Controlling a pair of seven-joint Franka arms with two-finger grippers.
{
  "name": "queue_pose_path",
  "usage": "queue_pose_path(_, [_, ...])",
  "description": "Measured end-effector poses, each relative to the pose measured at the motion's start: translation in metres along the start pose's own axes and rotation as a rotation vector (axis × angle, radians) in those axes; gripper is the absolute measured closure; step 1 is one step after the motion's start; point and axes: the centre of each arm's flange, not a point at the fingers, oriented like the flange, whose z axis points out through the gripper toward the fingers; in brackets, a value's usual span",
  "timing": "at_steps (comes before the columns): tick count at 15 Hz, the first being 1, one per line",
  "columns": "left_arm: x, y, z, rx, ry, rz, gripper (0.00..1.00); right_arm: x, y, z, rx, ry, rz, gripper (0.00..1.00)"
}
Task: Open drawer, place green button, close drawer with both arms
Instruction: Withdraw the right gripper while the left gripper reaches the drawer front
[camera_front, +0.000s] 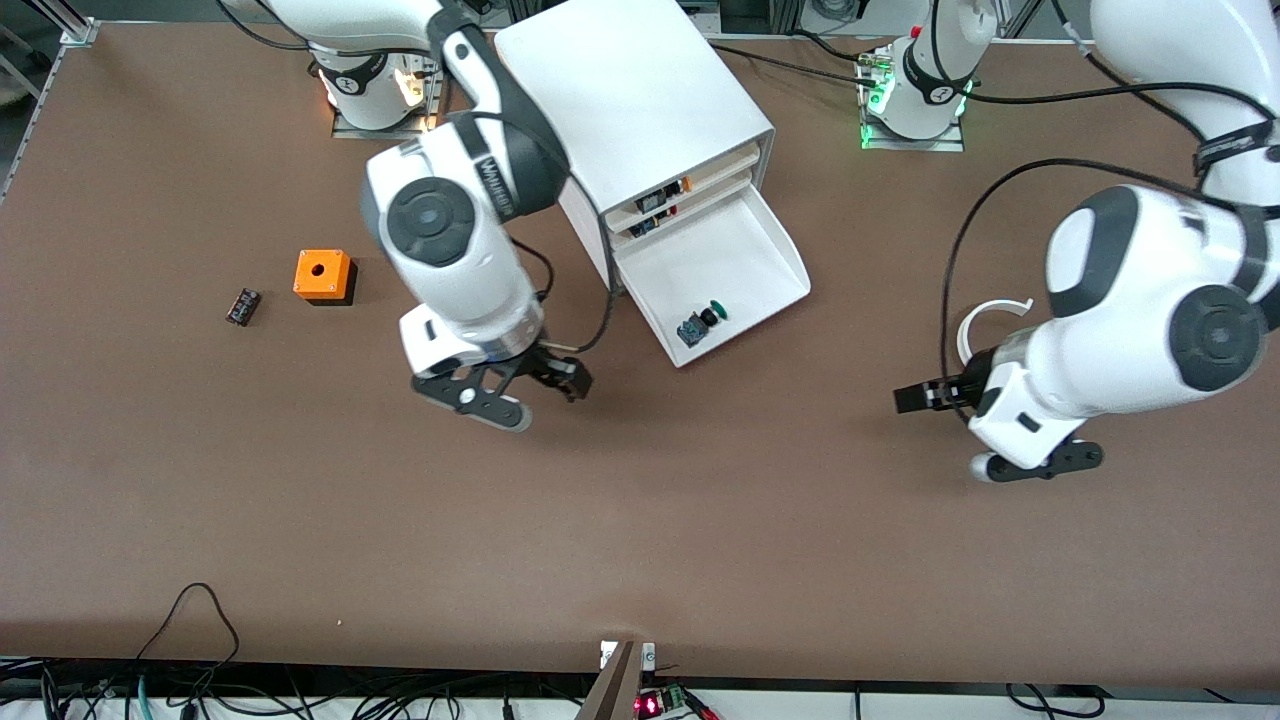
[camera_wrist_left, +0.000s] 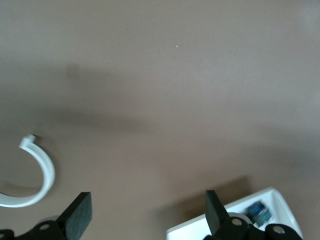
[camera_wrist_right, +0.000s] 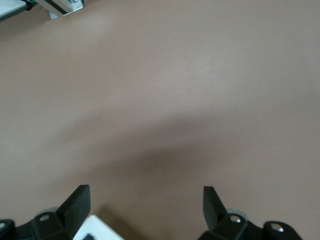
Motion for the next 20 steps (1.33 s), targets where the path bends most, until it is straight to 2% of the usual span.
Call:
queue_pose_path(4, [-0.018,0.042,0.056,0.007,0.002,-0.118,0.01,0.047,0.081,-0.012,-0.01,-0.028,-0.117,0.0])
queue_pose_path(7, [-0.034,0.061,0.1,0.014,0.001,-0.144,0.01,0.075,0.141,-0.022,0.005,-0.043,-0.203,0.0])
queue_pose_path(10, [-0.056,0.08,0.145,0.019,0.006,-0.164,0.01,0.094,0.195,-0.03,0.02,-0.033,-0.278,0.0])
queue_pose_path(14, [-0.091,0.109,0.195,0.004,0.039,-0.173,0.01,0.103,0.248,-0.047,0.029,-0.004,-0.342,0.0])
queue_pose_path(17, [-0.108,0.111,0.223,0.012,0.037,-0.17,0.01,0.1,0.282,-0.078,0.038,0.021,-0.386,0.0])
queue_pose_path(20, [-0.129,0.12,0.243,0.019,0.035,-0.185,0.01,0.084,0.299,-0.112,0.037,0.001,-0.391,0.0])
